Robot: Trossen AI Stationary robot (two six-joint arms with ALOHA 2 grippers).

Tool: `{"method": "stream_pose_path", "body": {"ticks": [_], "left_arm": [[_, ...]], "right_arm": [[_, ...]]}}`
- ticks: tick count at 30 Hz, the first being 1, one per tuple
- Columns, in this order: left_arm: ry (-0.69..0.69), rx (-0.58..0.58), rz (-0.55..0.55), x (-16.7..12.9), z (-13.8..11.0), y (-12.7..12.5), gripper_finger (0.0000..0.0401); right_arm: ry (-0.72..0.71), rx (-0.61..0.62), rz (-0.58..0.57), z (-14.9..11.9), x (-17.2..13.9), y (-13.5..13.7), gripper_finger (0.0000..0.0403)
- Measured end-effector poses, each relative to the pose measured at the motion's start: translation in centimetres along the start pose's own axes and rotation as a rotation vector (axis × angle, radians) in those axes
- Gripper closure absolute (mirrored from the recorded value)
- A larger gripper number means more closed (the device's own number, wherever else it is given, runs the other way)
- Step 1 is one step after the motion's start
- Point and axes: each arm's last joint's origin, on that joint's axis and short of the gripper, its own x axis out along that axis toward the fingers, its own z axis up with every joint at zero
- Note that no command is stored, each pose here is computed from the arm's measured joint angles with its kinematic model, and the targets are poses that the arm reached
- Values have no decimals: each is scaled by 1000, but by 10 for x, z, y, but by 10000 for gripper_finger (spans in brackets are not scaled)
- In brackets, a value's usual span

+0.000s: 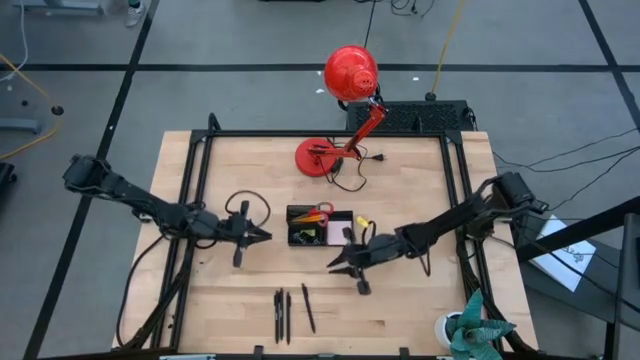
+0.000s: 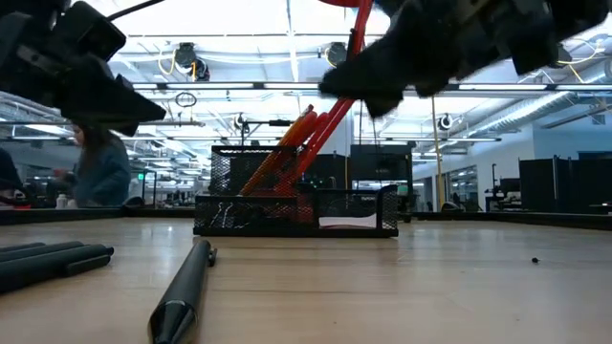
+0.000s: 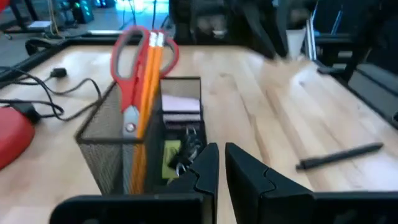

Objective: Pick and place office supplies into organizer
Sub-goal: Put the black pen into the black mesh desk organizer

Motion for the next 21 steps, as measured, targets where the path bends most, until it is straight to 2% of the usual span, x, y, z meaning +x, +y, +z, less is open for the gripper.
{"method": "stream_pose_path", "body": {"ticks": [4,6,9,11,15,21], "left_arm": [[23,-56,5,5,1,-11,366],[50,-78,6,9,2,-20,366],[99,-20,84,14,3,-42,366],[128,10,119,18,8,-61,366],[191,-62,139,27,25,-95,366],[338,-279,207,48,56,-133,366]], "right_arm": [[-44,-109,-44,27,-25,-3,356],[-56,-174,-102,39,-39,-6,364],[-71,-224,-216,53,-59,-12,376],[-72,-216,-255,59,-70,-14,383],[-61,-163,-294,51,-82,-21,394],[-32,-209,-335,30,-92,-33,402]]}}
